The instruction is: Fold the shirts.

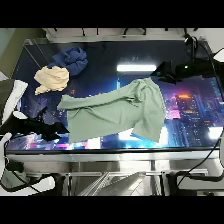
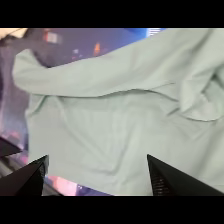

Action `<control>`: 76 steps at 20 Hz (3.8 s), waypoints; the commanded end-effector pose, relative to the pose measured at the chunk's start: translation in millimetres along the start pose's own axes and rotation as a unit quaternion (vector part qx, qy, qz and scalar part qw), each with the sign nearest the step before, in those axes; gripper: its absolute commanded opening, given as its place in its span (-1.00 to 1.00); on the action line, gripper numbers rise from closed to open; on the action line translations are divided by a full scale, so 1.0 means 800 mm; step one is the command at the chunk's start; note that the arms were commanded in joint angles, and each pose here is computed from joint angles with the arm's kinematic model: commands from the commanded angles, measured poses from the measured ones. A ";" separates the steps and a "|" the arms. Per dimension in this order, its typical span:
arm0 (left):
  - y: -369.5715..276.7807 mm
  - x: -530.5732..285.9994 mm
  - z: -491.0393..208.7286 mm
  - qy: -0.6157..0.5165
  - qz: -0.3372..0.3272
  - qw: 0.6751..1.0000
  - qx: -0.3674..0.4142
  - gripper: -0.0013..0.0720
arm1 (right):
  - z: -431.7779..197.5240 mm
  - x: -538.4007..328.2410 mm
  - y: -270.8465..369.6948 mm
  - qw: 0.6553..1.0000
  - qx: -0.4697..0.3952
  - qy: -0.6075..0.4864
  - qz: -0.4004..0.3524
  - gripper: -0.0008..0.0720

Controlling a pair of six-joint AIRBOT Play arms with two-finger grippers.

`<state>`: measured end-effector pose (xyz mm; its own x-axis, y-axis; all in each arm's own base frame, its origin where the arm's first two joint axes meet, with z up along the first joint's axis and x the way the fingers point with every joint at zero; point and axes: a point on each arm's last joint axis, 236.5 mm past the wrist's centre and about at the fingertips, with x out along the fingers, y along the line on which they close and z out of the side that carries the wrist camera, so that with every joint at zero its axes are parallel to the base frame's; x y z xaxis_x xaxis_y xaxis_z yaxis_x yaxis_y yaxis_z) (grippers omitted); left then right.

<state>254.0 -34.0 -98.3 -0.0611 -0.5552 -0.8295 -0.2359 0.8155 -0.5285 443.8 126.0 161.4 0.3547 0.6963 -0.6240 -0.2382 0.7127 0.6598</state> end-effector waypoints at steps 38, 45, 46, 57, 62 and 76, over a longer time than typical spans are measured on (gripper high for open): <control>-0.050 -0.177 0.012 -0.215 0.024 0.976 -0.009 -0.93 | -0.233 0.137 -0.235 0.961 0.257 0.100 -0.011 0.62; -0.041 -0.186 0.012 -0.218 0.050 0.975 -0.002 -0.94 | -0.244 0.151 -0.187 0.969 0.205 0.137 0.002 -0.92; -0.038 -0.195 0.016 -0.228 0.061 0.972 -0.002 -0.94 | -0.235 0.136 -0.182 0.973 0.191 0.126 -0.004 -0.93; -0.165 -0.332 -0.016 -0.349 0.245 0.878 0.216 -0.94 | -0.134 -0.183 0.095 0.978 -0.088 -0.147 -0.119 -0.93; -0.228 -0.430 -0.107 -0.405 0.286 0.824 0.274 -0.94 | -0.154 -0.302 0.164 0.942 -0.167 -0.190 -0.221 -0.93; -0.331 -0.588 -0.123 -0.575 0.268 0.717 0.288 -0.94 | -0.054 -0.443 0.275 0.842 -0.245 -0.416 -0.239 -0.93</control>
<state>226.2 -6.3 454.5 0.9217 0.0030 -0.3880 0.0371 0.9947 0.0959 206.0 49.5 476.2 0.9469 0.1942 -0.2564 -0.1864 0.9810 0.0546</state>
